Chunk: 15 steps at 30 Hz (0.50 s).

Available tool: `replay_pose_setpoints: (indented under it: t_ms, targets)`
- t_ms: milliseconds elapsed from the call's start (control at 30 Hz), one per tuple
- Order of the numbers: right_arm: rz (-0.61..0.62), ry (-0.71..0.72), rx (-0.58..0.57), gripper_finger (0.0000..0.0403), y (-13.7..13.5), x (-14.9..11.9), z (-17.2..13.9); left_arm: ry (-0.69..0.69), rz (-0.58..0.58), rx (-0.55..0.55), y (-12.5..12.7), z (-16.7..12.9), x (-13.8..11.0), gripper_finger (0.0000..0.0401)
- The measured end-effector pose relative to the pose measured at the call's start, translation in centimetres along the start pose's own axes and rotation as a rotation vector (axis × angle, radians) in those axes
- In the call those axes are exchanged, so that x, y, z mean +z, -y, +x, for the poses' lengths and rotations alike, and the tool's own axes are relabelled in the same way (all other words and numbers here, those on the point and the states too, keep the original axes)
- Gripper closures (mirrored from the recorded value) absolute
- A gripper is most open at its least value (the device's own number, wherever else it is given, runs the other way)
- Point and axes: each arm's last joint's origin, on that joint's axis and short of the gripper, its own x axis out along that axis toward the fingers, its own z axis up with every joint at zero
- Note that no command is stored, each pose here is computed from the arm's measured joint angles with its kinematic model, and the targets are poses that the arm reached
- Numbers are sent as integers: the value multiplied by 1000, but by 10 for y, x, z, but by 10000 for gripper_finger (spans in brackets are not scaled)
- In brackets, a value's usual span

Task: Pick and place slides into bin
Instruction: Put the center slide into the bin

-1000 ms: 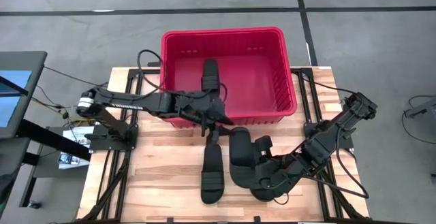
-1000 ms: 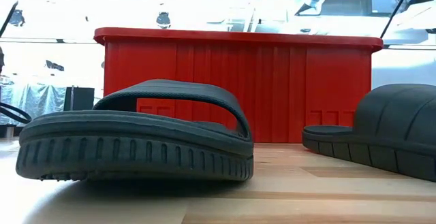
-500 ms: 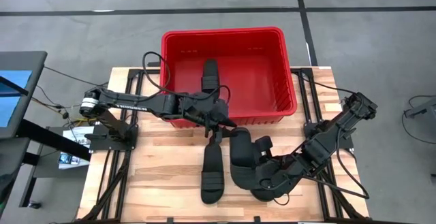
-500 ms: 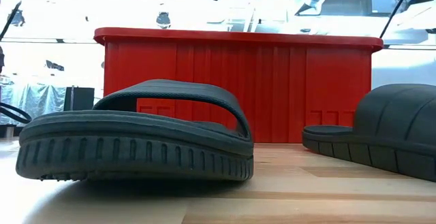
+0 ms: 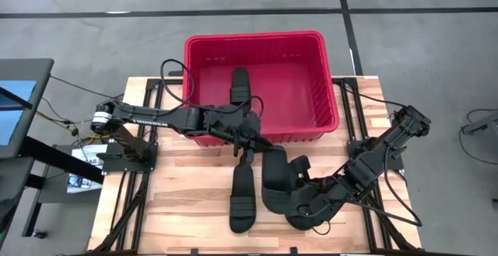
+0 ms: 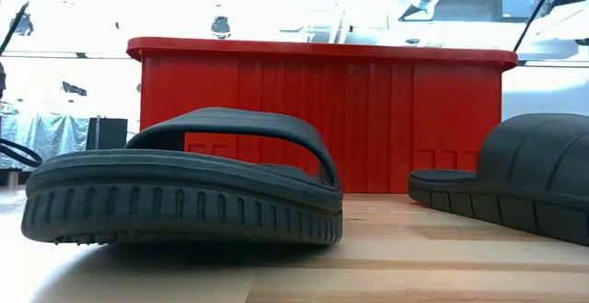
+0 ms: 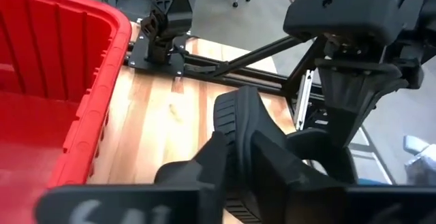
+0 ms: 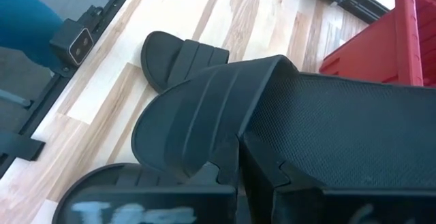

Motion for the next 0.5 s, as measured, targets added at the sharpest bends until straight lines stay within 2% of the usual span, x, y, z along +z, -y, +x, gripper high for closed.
replay_pose_setpoints:
  t_ms: [100, 333, 500]
  targets:
    - [3, 6, -1, 403, 0, 1, 0, -4, 34, 13, 0, 0, -1, 390]
    - [4, 7, 0, 402, 0, 1, 0, -3, 80, 49, 2, 0, -2, 398]
    - [18, 6, 0, 381, 0, 1, 0, -12, 79, 52, 1, 0, -3, 399]
